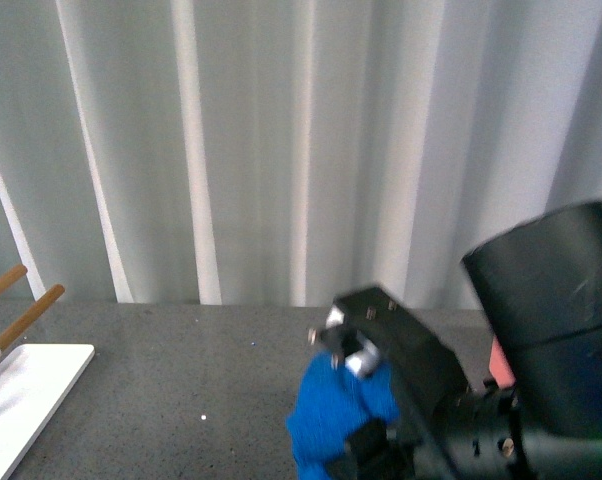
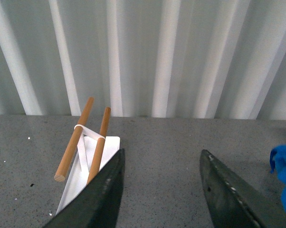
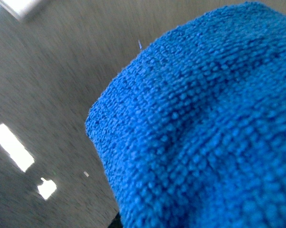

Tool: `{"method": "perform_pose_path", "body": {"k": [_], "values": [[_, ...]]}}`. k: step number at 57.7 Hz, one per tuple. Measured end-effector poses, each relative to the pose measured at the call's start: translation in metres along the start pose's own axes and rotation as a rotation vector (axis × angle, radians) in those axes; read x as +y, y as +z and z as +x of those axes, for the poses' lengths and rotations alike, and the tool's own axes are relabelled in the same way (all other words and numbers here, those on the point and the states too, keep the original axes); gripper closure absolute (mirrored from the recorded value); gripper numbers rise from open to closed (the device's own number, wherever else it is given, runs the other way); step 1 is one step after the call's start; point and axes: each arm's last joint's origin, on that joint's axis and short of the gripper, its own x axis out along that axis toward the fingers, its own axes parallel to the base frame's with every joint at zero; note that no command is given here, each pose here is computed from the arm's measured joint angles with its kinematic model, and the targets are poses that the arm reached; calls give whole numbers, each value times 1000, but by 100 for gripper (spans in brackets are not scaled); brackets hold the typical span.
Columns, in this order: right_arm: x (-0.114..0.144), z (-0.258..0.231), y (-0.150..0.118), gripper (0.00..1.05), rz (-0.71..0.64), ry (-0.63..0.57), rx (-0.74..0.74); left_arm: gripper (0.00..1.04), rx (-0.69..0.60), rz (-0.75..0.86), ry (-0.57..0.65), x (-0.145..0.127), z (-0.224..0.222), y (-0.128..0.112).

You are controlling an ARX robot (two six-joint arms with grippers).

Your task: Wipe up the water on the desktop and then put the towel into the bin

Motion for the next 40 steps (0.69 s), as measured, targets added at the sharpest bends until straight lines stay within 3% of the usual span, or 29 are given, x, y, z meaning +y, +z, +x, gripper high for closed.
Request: {"method": "perform_pose_path", "body": {"k": [7, 15, 40], "values": [[-8, 29, -20, 99, -36, -72, 186, 32, 0, 0, 0, 0, 0, 0], [-21, 50, -13, 99, -60, -169, 271, 5, 0, 0, 0, 0, 0, 0], [-36, 107, 25, 99, -125, -306, 328, 7, 0, 2, 0, 0, 0, 0]]}}
